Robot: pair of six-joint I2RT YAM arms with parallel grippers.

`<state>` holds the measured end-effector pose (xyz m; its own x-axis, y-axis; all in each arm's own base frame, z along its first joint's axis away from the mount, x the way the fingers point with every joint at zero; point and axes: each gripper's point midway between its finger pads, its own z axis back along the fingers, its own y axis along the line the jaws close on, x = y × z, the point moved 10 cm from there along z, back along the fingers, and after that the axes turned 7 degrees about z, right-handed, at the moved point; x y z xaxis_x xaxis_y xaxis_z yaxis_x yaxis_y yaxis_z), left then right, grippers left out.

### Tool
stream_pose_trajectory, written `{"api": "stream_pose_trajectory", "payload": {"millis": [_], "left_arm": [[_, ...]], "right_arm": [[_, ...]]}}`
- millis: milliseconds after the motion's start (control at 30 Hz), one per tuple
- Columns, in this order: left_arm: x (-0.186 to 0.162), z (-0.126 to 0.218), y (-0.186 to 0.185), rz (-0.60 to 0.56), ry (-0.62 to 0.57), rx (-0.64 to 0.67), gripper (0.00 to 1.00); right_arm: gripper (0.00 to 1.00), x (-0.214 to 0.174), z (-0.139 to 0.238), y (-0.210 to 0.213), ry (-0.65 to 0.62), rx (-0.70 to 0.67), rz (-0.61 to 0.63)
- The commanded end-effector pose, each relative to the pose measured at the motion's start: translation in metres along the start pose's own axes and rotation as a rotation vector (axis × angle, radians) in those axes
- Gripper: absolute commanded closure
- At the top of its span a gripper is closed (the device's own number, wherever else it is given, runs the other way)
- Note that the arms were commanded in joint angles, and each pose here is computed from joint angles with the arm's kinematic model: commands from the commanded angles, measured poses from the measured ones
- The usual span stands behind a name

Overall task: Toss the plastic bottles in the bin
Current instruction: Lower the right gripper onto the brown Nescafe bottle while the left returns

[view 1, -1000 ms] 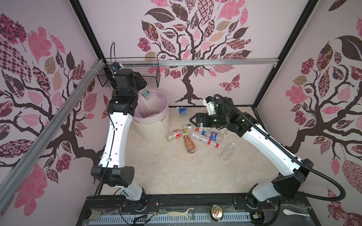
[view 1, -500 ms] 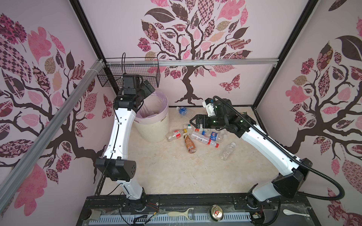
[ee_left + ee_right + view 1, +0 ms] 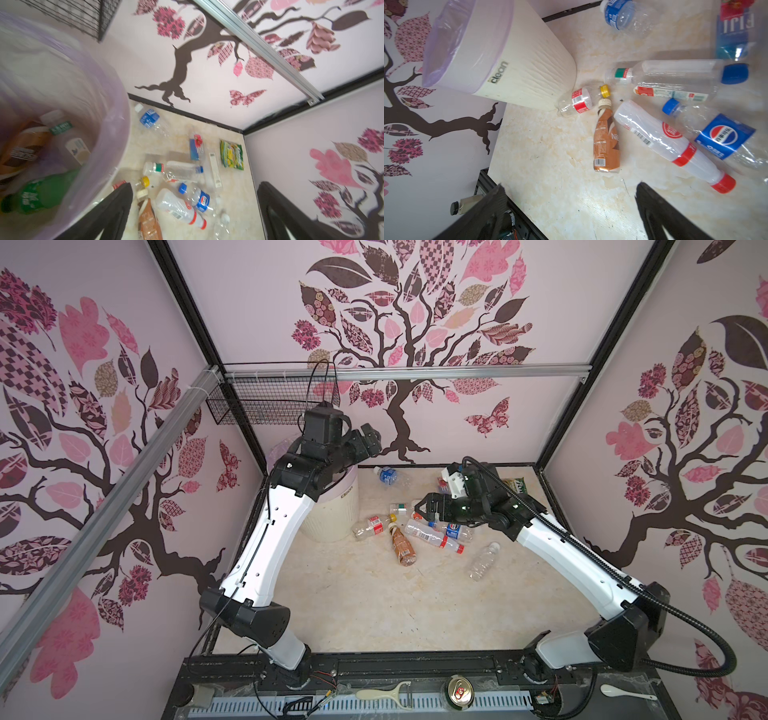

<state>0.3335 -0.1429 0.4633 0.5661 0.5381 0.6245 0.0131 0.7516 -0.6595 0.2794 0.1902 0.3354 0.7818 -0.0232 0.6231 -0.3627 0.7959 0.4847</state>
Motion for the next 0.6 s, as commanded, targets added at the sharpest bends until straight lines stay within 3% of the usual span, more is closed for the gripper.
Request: {"api": "stream_pose_trajectory", "payload": {"millis": [0, 300, 567], "left_arm": [[-0.027, 0.0, -0.007, 0.039, 0.106, -0.103, 0.02], [-0.098, 0.017, 0.024, 0.25, 0.331, -0.132, 0.02], [-0.148, 0.033, 0.077, 0.38, 0.428, -0.084, 0.02]], "right_arm": [[0.0, -0.005, 0.012, -0.008, -0.01, -0.02, -0.016], [0.0, -0.049, -0.035, -0.042, 0.091, -0.07, -0.06], [0.0, -0.072, -0.096, -0.022, 0.206, -0.075, 0.039]]}}
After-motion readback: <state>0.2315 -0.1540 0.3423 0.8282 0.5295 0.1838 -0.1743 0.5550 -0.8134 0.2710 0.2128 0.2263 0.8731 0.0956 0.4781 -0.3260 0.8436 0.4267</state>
